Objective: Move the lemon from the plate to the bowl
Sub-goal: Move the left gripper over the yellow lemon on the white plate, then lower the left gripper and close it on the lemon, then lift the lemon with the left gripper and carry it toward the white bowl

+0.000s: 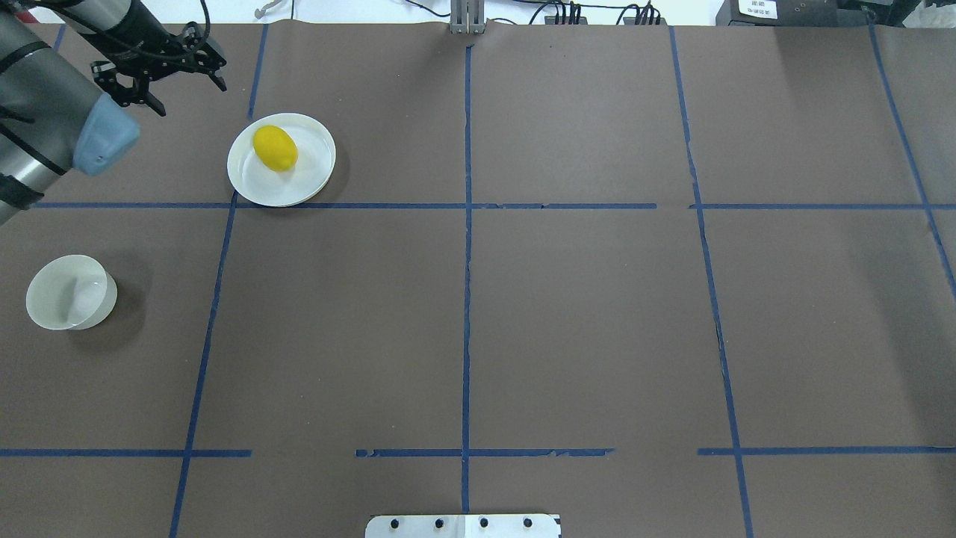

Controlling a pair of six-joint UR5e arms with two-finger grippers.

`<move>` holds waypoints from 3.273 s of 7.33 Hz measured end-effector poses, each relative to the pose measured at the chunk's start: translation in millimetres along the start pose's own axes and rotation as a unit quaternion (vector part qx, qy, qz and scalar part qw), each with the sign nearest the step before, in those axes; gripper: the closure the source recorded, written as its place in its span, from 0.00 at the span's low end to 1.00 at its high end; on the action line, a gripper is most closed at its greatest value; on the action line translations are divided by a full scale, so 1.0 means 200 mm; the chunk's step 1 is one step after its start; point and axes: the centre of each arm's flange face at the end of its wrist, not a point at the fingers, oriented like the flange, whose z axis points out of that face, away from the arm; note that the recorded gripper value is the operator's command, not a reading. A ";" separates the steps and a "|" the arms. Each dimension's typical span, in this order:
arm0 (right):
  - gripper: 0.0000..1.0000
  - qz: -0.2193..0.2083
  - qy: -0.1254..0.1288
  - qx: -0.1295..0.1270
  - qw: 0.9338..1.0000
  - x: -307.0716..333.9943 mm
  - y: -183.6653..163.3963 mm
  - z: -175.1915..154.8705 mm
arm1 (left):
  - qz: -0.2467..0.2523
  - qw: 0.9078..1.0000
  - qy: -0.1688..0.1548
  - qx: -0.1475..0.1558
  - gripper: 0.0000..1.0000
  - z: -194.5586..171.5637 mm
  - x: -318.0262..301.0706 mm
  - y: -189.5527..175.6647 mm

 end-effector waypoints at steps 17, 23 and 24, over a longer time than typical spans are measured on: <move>0.00 0.000 0.000 0.000 1.000 0.00 0.00 0.00 | 0.004 1.000 0.005 0.009 0.96 0.49 0.09 0.09; 0.00 0.000 0.000 0.000 1.000 0.00 0.00 0.00 | 0.193 0.980 -0.025 0.043 0.96 -0.14 -0.90 0.49; 0.00 0.000 0.000 0.000 1.000 0.00 0.00 0.00 | 0.210 0.975 -0.033 0.058 0.96 -0.12 -1.14 0.55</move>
